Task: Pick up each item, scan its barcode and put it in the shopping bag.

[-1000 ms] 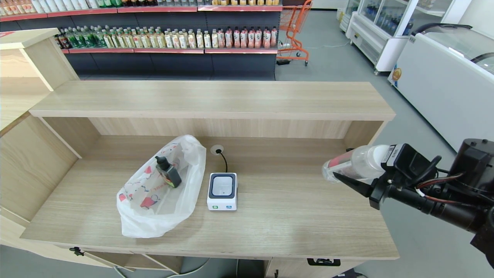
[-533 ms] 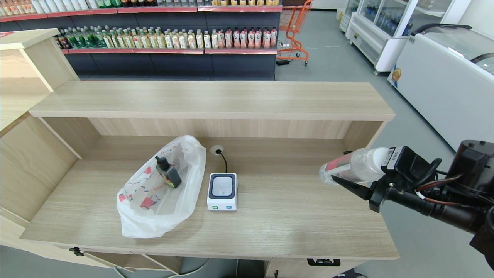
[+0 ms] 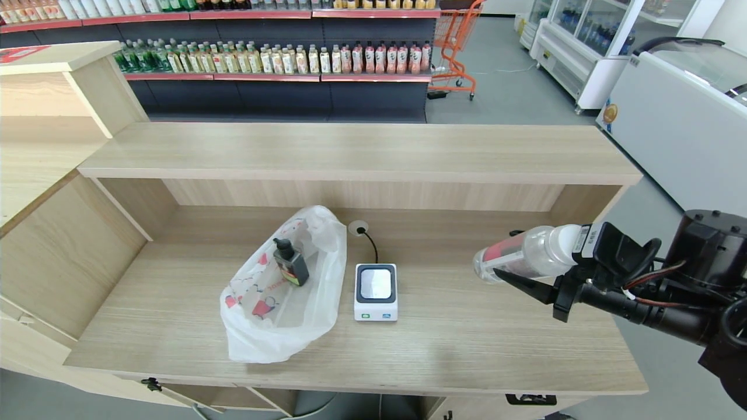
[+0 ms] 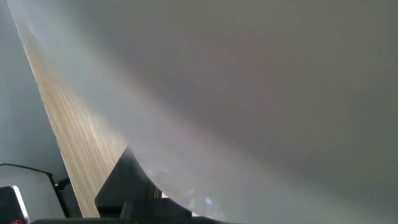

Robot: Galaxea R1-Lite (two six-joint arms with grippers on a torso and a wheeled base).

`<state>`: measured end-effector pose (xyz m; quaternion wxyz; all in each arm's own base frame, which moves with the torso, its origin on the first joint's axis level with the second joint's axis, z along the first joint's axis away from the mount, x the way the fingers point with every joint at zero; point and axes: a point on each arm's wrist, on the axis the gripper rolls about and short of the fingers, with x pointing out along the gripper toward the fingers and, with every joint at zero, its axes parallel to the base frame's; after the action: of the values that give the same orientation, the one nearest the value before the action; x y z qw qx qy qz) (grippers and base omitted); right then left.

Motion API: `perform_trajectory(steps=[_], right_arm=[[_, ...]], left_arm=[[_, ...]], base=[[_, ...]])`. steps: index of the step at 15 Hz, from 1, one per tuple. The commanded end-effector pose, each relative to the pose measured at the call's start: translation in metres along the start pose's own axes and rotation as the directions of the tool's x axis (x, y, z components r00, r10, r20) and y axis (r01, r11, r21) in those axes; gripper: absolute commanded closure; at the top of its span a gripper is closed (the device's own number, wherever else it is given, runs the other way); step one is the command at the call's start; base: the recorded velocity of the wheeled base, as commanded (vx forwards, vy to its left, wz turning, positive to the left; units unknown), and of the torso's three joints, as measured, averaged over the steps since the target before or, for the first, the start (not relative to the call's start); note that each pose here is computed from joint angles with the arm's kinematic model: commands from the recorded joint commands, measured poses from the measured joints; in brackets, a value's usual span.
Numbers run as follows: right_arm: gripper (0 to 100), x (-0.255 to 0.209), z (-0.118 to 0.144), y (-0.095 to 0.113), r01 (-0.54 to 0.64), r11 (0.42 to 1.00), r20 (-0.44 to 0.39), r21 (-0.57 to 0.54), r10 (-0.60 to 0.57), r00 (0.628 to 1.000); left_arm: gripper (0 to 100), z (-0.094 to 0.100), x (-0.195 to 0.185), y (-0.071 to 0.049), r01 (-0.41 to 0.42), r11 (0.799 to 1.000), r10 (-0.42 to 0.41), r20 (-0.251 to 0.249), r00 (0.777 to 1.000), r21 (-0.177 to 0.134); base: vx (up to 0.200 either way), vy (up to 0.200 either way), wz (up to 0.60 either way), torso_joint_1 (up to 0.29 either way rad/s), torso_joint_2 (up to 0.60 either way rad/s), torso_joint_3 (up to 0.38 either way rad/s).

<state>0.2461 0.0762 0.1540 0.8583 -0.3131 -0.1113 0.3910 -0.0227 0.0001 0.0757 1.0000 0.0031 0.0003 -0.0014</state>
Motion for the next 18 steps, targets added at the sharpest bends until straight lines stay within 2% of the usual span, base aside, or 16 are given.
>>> perform_trajectory(steps=[1,6,8,14,16,18], right_arm=[[100,0.010,-0.007,-0.002,-0.017,1.000,0.001,0.005,0.017,1.000],[100,0.039,-0.029,-0.007,-0.074,0.997,0.020,0.014,0.074,0.997],[100,0.050,-0.046,-0.009,-0.106,0.994,0.018,-0.016,0.107,0.994],[100,0.064,-0.086,-0.025,-0.167,0.978,0.071,-0.121,0.177,0.982],[100,0.073,-0.093,-0.027,-0.194,0.971,0.114,-0.141,0.210,0.971],[100,0.090,-0.101,-0.035,-0.168,0.960,0.178,-0.223,0.210,0.961]], left_arm=[[0,0.000,0.000,0.000,0.000,1.000,0.000,0.001,1.000,0.000],[0,0.000,0.000,0.000,0.000,1.000,0.000,0.001,1.000,0.001],[0,0.000,0.000,0.000,0.000,1.000,0.000,0.001,1.000,0.000],[0,0.000,0.000,0.000,0.000,1.000,0.000,0.001,1.000,0.000],[0,0.000,0.000,0.000,-0.001,1.000,0.001,0.001,1.000,0.000],[0,0.000,0.000,0.000,0.000,1.000,0.000,0.001,1.000,-0.002]], base=[[0.000,0.200,0.00,0.007,0.00,-0.002],[0.000,0.200,0.00,0.002,0.00,0.002],[0.000,0.200,0.00,0.000,0.00,0.005],[0.000,0.000,0.00,0.000,0.00,0.000],[0.000,0.000,0.00,0.000,0.00,0.000],[0.000,0.000,0.00,0.000,0.00,0.000]])
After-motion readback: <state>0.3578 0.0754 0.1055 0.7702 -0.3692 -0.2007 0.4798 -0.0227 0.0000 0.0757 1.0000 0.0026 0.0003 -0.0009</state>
